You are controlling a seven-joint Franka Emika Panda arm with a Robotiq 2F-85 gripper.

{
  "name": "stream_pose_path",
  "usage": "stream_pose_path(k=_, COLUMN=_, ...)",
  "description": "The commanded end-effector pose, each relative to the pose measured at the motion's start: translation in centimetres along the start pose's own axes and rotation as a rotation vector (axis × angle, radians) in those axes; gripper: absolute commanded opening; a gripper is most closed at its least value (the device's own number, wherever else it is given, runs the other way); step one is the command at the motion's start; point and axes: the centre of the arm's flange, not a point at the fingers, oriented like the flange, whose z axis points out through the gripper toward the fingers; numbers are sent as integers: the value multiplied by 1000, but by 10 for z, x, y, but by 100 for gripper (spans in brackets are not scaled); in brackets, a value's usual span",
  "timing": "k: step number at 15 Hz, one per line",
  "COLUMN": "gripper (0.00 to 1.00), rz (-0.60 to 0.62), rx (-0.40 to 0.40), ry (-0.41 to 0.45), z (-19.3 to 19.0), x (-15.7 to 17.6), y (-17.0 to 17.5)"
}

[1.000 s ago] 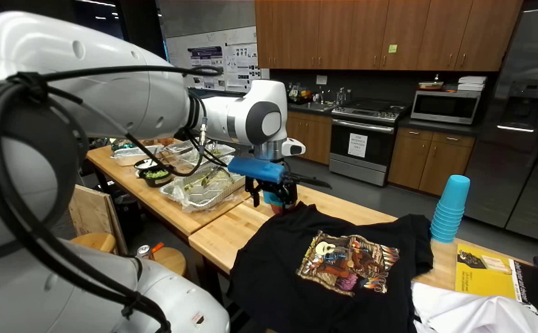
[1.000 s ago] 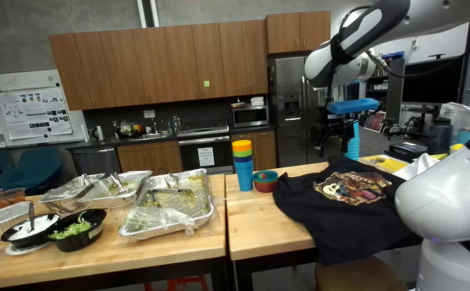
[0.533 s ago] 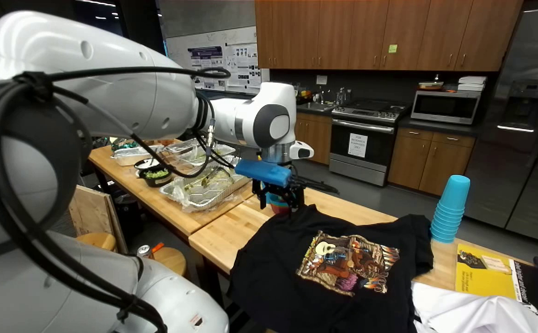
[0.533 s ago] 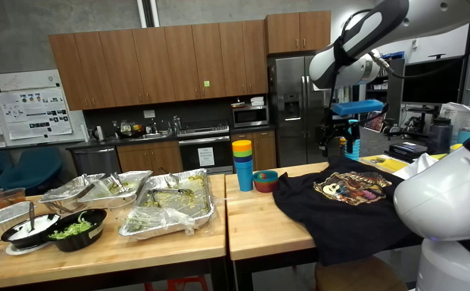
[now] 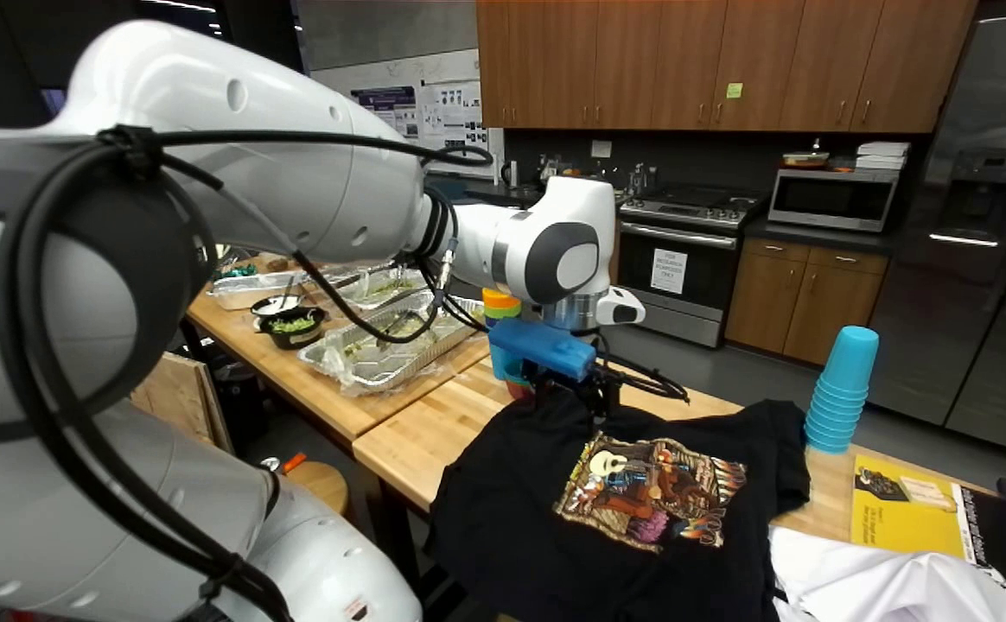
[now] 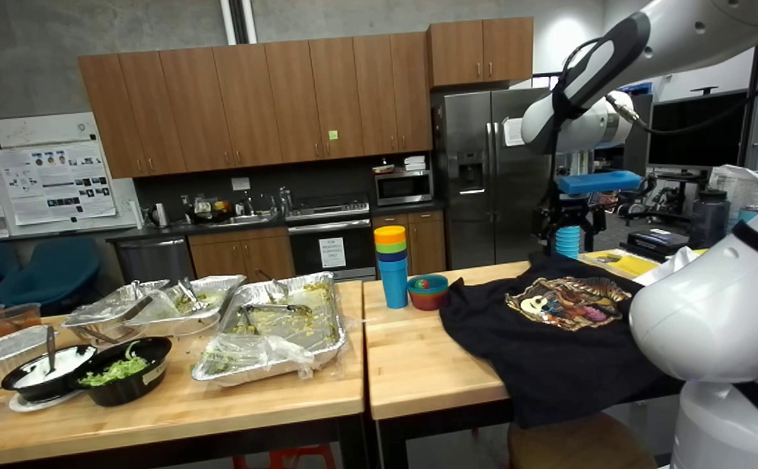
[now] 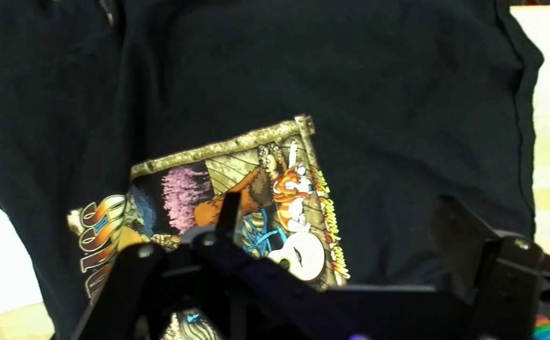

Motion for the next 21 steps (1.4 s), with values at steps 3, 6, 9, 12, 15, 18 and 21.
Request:
stream_pose_path(k=3, gripper=100, rz=45, rx=-103, ry=43, z=12, x=22, y=48)
stream_pose_path(k=6, gripper=100, rz=52, rx=-173, ry=55, z=22, x=26, y=79)
stream_pose_path(k=9, gripper=100, rz=42, rx=-245, ry=14, z=37, x=24, y=116)
stream_pose_path(k=12, gripper=100, rz=-6, rx=-285, ry=-58, z=48, x=20, y=147)
stream_pose_path(k=15, gripper=100, rz=-67, rx=-362, ry=-140, z=61, x=16, y=183)
stream_pose_path(k=18, gripper=100, rz=-30, rx=-415, ry=-179, z=64, x=12, y=217)
stream_pose_path(k=21, gripper=100, rz=130, rx=-298, ry=-170, z=63, x=10, y=229)
